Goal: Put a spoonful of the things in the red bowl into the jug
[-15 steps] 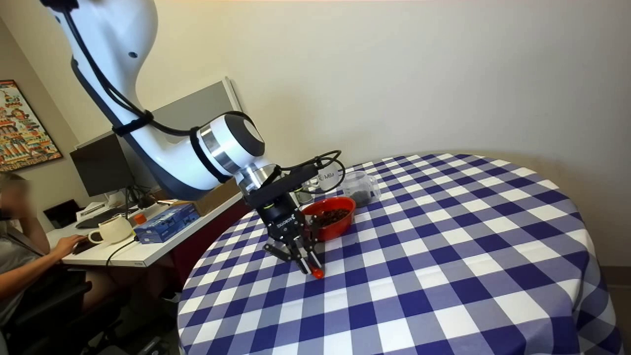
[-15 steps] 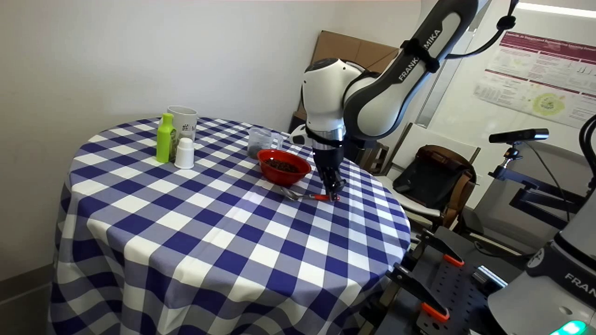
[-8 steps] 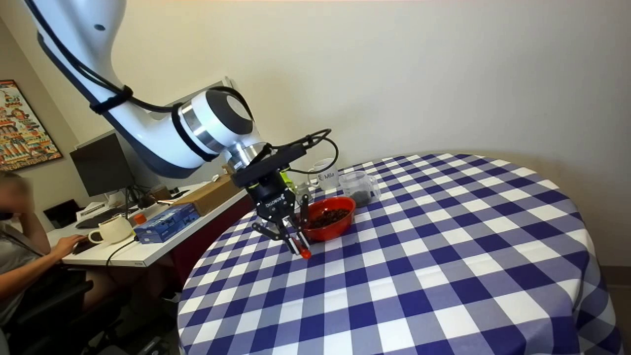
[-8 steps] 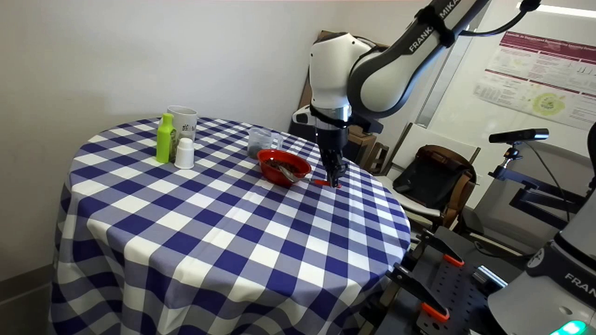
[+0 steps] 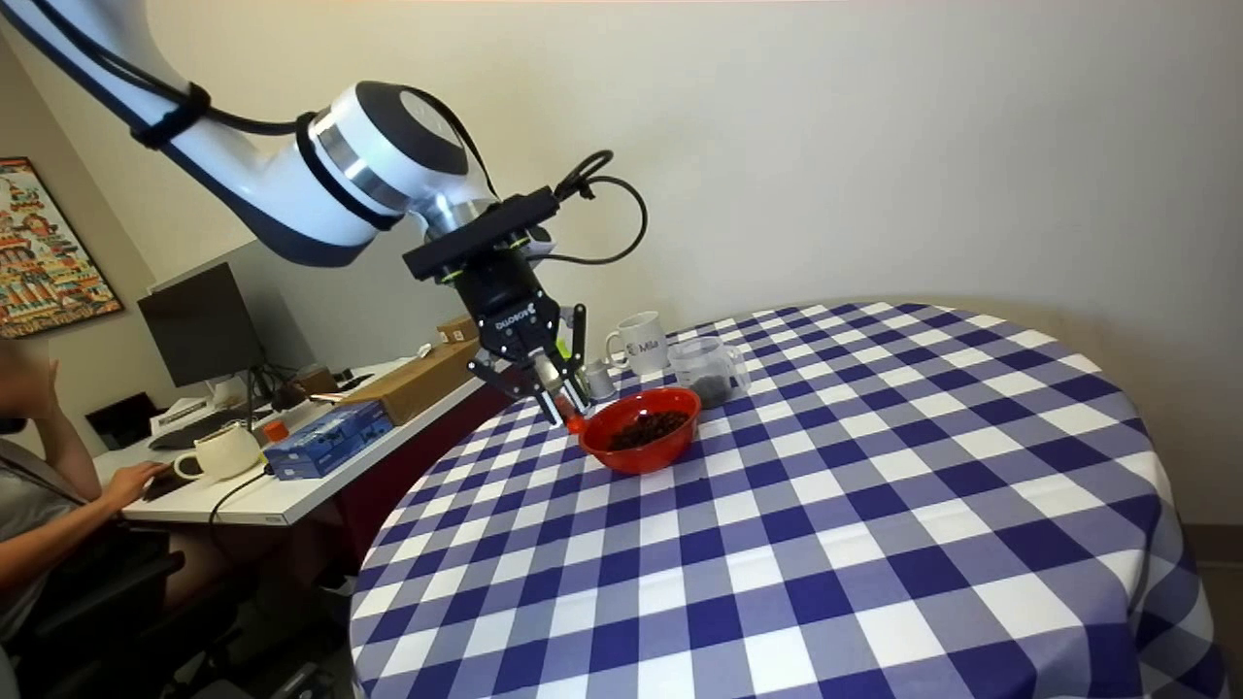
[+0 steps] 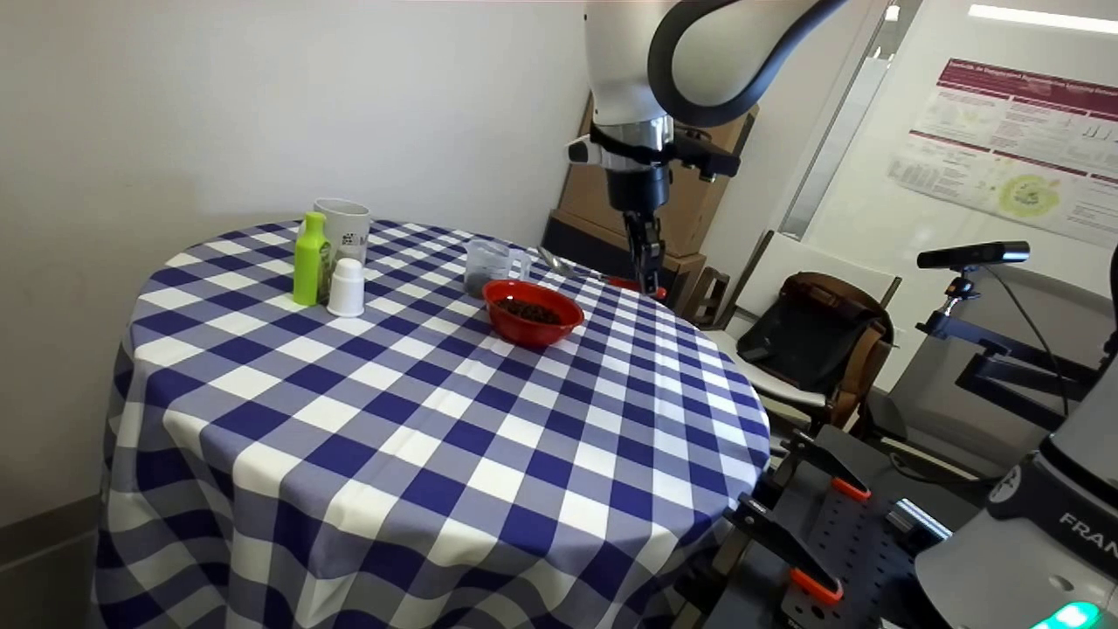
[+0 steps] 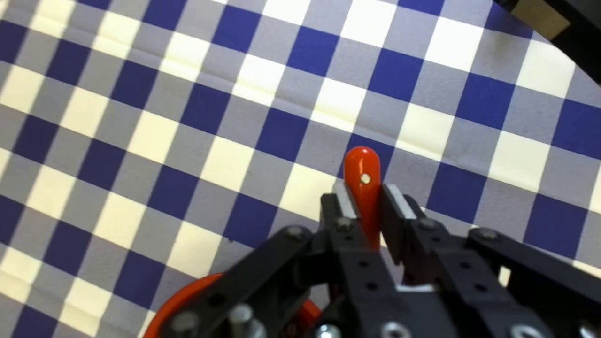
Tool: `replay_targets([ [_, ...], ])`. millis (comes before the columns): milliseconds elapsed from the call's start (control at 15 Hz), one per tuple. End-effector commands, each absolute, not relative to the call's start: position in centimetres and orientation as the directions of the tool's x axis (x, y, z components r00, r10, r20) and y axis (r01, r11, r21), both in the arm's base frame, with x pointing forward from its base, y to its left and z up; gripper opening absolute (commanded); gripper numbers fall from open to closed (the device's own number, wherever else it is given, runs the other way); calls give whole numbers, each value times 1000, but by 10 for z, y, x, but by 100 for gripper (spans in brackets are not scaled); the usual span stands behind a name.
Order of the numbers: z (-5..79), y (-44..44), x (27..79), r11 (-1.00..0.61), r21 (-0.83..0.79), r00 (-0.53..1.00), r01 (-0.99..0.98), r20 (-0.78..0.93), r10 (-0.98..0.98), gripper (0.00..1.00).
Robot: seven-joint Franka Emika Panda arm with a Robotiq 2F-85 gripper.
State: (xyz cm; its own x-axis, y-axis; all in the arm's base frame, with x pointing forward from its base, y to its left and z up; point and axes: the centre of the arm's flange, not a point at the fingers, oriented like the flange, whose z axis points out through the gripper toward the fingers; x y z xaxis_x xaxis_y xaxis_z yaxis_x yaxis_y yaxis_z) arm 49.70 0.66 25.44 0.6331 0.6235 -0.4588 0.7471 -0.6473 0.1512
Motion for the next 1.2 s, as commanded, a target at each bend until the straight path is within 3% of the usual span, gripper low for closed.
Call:
replay_targets([
  [0,269,6,528,-648,295,690,703,-506,518,5],
  [600,202,9,555,-360,616,713,701,-620,328,5],
  [1133,141,29,556,-99,798,784,594,-546,296,5],
])
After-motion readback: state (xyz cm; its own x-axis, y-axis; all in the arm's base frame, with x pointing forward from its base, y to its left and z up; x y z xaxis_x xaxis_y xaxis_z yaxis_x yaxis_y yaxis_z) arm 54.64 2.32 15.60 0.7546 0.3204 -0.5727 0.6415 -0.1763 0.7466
